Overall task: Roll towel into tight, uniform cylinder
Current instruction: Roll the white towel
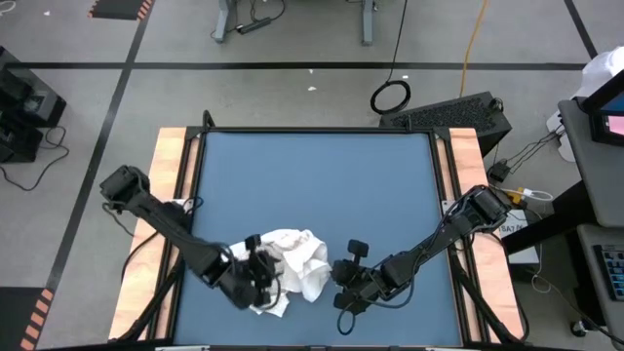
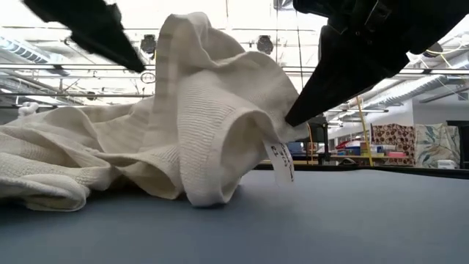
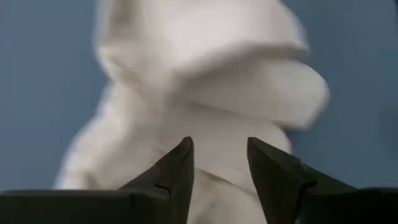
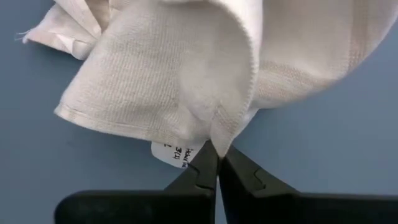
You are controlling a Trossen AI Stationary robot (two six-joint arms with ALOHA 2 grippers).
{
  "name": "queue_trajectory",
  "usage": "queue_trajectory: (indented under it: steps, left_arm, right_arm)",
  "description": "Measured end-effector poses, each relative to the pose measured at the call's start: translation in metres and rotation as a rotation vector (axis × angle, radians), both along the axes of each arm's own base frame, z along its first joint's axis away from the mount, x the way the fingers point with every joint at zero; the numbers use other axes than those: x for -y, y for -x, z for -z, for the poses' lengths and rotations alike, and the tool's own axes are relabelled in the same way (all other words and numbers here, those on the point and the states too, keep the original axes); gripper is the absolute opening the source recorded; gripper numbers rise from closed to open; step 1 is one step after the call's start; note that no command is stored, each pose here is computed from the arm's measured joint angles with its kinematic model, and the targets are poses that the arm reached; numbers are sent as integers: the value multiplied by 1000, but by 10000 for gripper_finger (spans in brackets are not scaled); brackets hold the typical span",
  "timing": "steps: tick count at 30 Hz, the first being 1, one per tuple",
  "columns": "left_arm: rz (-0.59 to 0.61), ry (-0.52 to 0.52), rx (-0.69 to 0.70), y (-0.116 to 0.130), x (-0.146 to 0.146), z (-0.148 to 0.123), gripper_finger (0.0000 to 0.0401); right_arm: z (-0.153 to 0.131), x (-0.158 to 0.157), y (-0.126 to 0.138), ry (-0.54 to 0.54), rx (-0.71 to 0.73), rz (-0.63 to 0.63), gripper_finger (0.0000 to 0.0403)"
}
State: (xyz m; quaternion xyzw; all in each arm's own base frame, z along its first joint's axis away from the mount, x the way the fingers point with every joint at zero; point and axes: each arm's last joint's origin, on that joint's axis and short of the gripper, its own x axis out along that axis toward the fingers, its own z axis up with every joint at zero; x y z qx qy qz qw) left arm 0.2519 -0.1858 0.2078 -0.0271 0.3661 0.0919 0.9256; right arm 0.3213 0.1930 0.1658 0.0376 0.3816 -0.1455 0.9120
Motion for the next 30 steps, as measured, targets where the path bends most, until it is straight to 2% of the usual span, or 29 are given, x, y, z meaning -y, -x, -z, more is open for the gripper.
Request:
queue_trajectory:
  steps: [7, 14, 19, 24, 27, 30]
  left_arm:
    - [38, 7, -12, -8, 29, 41, 169]
    - [-144, 86, -44, -24, 16, 67, 169]
    - [-143, 126, -103, -28, 16, 82, 169]
    - [-148, 117, -130, -31, 14, 91, 168]
    - [-109, 72, -127, -31, 14, 92, 152]
    - [-72, 12, -104, -32, 16, 91, 99]
  right_arm:
    - [0, 0, 0, -1, 1, 0, 1]
    - [0, 0, 0, -2, 2, 0, 0]
    - [0, 0, 0, -1, 2, -1, 0]
    - [0, 0, 0, -3, 6, -1, 0]
    - [-1, 0, -1, -5, 9, -1, 0]
    - [-1, -1, -1, -5, 10, -1, 0]
